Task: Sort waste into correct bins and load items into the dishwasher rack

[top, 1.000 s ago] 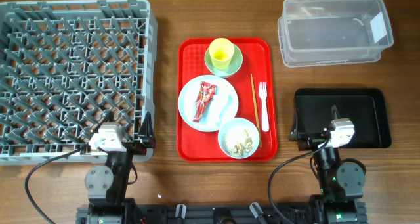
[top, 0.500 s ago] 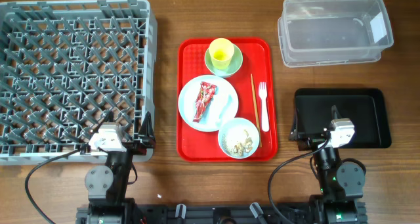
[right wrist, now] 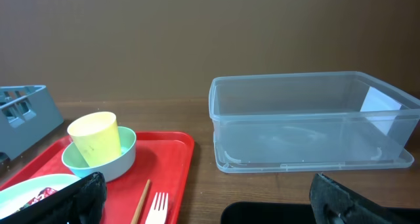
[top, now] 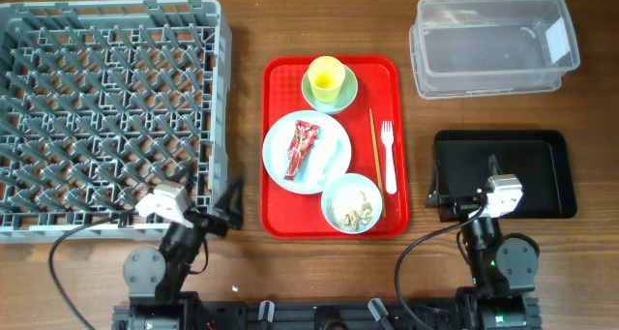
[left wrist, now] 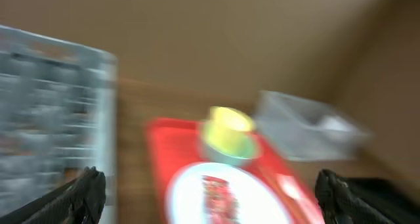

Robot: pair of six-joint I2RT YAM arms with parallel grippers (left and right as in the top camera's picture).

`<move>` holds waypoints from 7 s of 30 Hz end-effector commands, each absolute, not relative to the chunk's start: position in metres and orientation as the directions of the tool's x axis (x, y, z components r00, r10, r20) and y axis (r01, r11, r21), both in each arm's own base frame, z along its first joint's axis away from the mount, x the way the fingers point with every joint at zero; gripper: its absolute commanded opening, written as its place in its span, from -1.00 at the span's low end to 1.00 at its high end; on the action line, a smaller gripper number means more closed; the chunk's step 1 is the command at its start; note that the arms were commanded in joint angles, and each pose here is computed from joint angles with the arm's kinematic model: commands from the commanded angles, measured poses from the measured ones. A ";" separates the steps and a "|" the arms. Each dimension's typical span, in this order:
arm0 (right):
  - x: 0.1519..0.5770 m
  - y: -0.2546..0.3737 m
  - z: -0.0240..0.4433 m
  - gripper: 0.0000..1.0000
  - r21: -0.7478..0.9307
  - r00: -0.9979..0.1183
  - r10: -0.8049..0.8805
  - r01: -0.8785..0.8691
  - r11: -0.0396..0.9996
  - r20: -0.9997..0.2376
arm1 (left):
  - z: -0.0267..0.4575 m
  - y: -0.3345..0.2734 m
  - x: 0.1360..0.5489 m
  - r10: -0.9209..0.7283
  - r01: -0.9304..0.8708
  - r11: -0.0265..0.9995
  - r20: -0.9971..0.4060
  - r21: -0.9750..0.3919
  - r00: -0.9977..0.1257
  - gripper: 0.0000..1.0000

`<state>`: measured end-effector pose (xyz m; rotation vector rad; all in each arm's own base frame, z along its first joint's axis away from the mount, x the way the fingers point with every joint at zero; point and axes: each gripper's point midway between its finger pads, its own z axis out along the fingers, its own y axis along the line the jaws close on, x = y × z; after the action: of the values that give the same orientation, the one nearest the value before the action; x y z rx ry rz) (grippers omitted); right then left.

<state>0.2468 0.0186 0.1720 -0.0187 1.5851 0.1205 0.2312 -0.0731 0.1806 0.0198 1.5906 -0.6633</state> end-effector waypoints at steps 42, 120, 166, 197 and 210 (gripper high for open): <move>0.240 0.051 0.192 1.00 0.263 -0.011 0.271 -0.285 0.922 -0.963 | 0.240 0.120 0.242 -0.893 -0.831 0.419 -0.329 -0.365 -0.306 1.00; 0.337 0.246 0.055 0.61 0.229 -0.963 0.238 0.206 0.951 -0.124 | 0.237 0.135 0.229 -0.917 -0.866 0.353 -0.314 -0.353 -0.246 1.00; 0.437 0.104 0.233 -0.91 0.438 -0.632 0.588 0.399 0.806 -0.505 | 0.237 0.135 0.229 -0.917 -0.866 0.353 -0.314 -0.353 -0.246 1.00; 0.458 0.123 0.335 0.99 0.784 -0.743 0.352 -0.362 0.505 -0.569 | 0.237 0.135 0.229 -0.917 -0.867 0.353 -0.313 -0.353 -0.246 1.00; 0.344 0.264 0.151 0.59 0.441 -0.956 0.168 0.048 0.896 -0.239 | 0.237 0.135 0.229 -0.917 -0.867 0.353 -0.313 -0.353 -0.246 1.00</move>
<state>0.3541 0.2550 0.1999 0.0049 2.7117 0.9557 0.2288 0.1314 0.2298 -1.5441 2.1922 -0.1561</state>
